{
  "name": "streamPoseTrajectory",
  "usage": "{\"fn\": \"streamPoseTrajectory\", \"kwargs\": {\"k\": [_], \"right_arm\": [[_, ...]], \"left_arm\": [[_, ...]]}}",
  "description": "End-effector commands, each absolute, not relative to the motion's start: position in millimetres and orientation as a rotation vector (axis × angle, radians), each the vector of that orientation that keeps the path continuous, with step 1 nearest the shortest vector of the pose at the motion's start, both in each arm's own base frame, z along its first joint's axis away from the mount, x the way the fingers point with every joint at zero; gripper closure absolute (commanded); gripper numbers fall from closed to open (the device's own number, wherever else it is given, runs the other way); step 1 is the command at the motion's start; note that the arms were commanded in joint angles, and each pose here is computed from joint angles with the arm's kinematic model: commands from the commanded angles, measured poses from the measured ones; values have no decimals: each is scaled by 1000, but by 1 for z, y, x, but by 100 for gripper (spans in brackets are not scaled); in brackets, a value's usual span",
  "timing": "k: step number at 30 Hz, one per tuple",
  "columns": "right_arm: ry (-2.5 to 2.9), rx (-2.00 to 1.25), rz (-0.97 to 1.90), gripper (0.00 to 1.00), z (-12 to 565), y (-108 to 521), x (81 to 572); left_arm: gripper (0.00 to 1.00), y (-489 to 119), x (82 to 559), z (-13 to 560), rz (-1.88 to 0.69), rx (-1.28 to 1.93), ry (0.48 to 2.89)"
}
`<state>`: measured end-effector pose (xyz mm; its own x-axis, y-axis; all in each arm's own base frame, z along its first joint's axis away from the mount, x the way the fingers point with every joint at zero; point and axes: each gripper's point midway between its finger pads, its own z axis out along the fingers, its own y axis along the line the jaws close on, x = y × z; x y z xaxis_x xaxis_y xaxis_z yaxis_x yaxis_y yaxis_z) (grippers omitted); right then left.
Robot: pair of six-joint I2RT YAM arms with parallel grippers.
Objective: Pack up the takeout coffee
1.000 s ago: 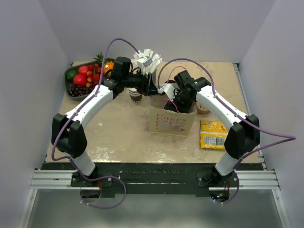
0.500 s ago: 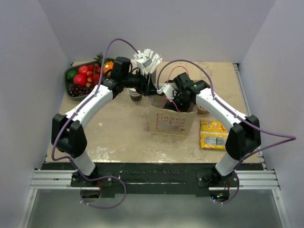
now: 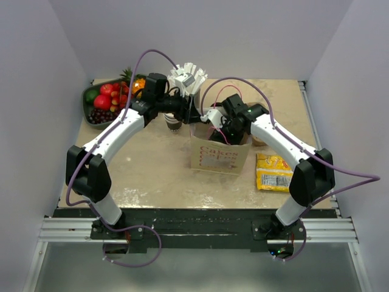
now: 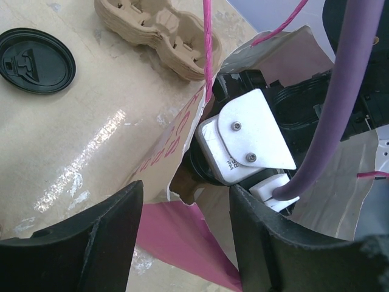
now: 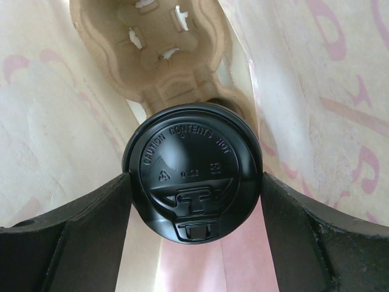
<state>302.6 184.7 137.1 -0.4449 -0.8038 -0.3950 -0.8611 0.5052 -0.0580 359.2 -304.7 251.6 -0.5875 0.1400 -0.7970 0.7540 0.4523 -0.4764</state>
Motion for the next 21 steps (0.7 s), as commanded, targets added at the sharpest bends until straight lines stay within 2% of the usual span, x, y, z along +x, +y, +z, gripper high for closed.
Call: {"fn": "streamPoseTrajectory", "kwargs": {"k": [1,4,5,6,21], "right_arm": [[2410,-1504,199,25,131,175,278],[2403,-1482,205,17,138,177,279],[2397,-1475,210,4,140,179,279],[2384,-1462,213,1,145,180,281],[2220,-1342,338,1,220,207,291]], "left_arm": [[36,-312,354,292,-1134,834,1849],[36,-313,350,294,-1153,852,1835],[36,-313,349,295,-1152,853,1832],[36,-313,349,296,-1153,858,1828],[34,-312,340,301,-1170,887,1797]]}}
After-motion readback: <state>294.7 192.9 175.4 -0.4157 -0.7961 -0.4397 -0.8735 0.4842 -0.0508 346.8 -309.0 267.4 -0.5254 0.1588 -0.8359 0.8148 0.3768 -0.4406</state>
